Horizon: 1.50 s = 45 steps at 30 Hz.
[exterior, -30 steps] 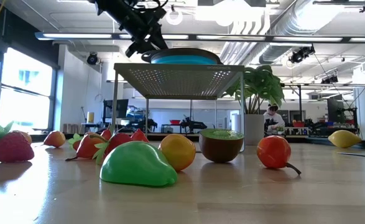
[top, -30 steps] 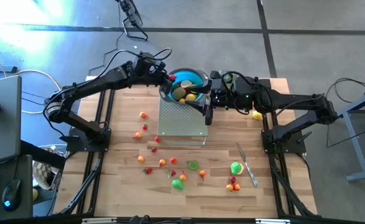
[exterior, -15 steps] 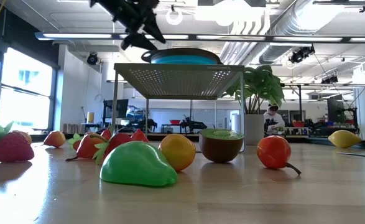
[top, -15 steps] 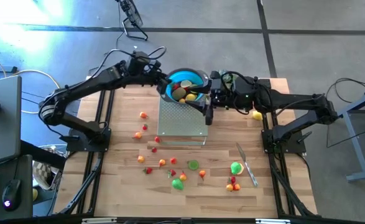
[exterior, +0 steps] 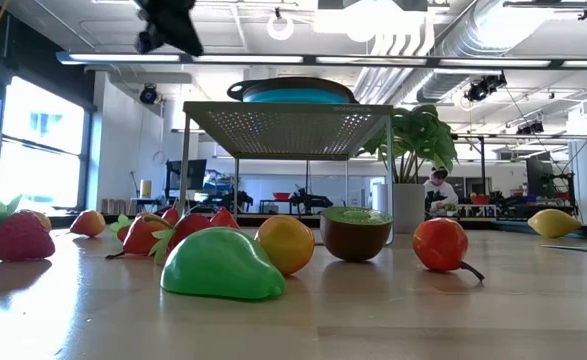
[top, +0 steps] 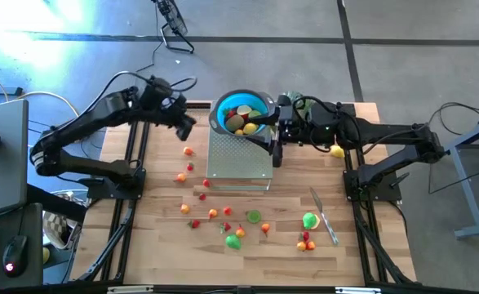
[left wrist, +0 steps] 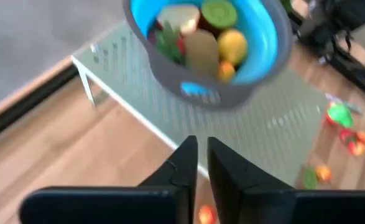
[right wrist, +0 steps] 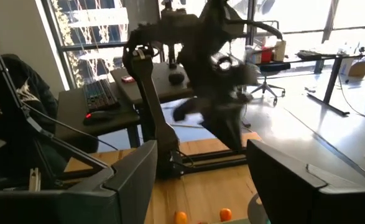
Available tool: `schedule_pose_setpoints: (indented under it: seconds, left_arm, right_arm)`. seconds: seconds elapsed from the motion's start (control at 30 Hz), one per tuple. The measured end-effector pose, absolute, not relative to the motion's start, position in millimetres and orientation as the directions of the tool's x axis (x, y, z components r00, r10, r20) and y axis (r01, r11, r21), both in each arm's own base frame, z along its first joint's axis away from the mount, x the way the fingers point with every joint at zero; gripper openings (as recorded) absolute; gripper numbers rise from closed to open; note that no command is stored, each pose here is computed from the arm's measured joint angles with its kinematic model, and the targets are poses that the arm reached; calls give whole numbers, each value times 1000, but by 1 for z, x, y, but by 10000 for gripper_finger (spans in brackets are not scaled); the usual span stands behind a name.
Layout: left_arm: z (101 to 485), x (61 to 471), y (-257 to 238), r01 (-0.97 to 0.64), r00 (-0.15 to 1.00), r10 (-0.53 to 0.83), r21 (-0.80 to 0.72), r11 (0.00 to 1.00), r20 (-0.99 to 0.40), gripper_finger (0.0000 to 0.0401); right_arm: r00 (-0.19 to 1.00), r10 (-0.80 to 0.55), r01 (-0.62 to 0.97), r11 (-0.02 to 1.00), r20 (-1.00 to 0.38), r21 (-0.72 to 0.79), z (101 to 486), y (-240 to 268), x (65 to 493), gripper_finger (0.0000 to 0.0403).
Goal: Pick & Place Fruit
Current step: Put the orange peach in the blue bowl on the shelf
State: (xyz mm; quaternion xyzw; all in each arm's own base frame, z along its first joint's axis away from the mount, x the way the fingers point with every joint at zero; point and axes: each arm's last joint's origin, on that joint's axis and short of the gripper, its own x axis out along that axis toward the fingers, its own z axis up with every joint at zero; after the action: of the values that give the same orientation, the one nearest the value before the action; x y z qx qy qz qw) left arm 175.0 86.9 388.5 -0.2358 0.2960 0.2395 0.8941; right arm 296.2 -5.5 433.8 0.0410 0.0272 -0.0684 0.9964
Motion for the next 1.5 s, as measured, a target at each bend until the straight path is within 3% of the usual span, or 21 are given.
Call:
schedule_pose_setpoints:
  seconds: [0.2, 0.5, 0.67, 1.13, 1.5]
  left_arm:
    - [386, 156, 55, -543, 701, 237, -288, 789, -673, 2]
    - [347, 130, 17, -485, 777, 195, -373, 791, -598, 1]
    - [323, 123, 4, -491, 765, 172, -389, 779, -621, 1]
    - [290, 136, -28, -597, 545, 100, -301, 744, -832, 0]
    - [285, 141, -35, -551, 498, 67, -256, 794, -865, 0]
  right_arm:
    - [986, -138, 145, 987, -93, 73, 430, -6, 296, 239]
    - [985, -135, 142, 987, -103, 72, 429, -6, 296, 239]
    - [985, -134, 142, 987, -104, 72, 429, -6, 296, 239]
    - [968, -130, 154, 983, -212, 101, 419, -5, 295, 239]
    - [967, -130, 154, 983, -219, 97, 418, -5, 294, 239]
